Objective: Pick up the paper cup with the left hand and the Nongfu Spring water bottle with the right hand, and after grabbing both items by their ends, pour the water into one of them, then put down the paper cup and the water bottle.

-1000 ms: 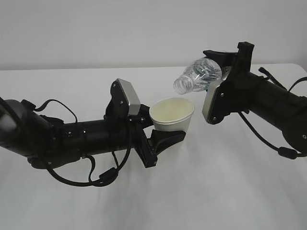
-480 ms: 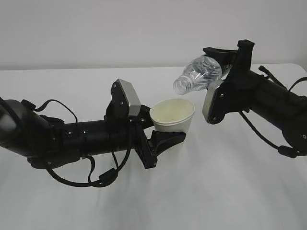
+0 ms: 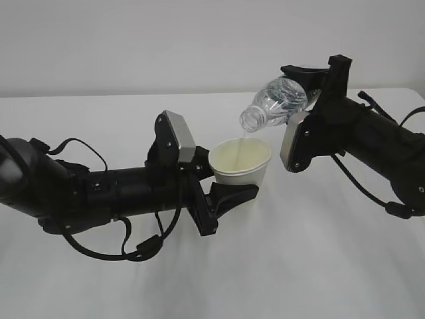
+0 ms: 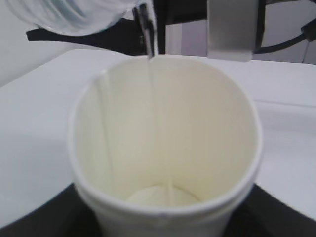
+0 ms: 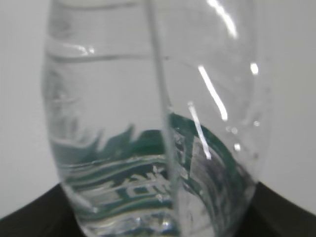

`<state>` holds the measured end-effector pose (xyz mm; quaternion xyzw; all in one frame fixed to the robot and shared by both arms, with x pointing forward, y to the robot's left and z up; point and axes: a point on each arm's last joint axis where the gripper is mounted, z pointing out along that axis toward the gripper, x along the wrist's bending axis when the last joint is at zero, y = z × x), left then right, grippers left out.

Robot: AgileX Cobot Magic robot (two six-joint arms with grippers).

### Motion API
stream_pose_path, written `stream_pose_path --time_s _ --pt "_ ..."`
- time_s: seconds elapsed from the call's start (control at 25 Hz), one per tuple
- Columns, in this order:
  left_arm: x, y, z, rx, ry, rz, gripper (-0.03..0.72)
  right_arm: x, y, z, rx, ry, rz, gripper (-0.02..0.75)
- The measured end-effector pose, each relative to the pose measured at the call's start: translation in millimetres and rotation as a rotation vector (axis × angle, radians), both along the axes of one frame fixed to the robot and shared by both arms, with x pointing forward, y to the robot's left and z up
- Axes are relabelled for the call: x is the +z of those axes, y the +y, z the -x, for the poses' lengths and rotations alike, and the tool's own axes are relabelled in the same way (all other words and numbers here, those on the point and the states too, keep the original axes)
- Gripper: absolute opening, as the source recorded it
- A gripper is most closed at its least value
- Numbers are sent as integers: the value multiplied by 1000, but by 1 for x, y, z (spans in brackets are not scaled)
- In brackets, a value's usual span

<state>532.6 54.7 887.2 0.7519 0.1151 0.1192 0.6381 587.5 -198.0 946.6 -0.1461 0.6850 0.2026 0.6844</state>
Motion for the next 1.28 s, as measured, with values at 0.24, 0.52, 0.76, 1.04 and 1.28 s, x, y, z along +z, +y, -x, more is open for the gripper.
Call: stream_pose_path --time_s 0.24,0.52,0.76,1.04,1.28 --pt "0 -1 1 -5 -1 1 432 1 0 0 1 -15 14 489" --pt "0 -1 1 -5 -2 1 432 1 0 0 1 -16 16 489" --pt "0 -1 1 -5 -2 1 432 1 0 0 1 -16 16 488" --pt "0 -1 1 -6 -2 1 431 1 0 0 1 -19 14 488" --pt "0 -1 1 -6 -2 1 431 1 0 0 2 -22 13 488"
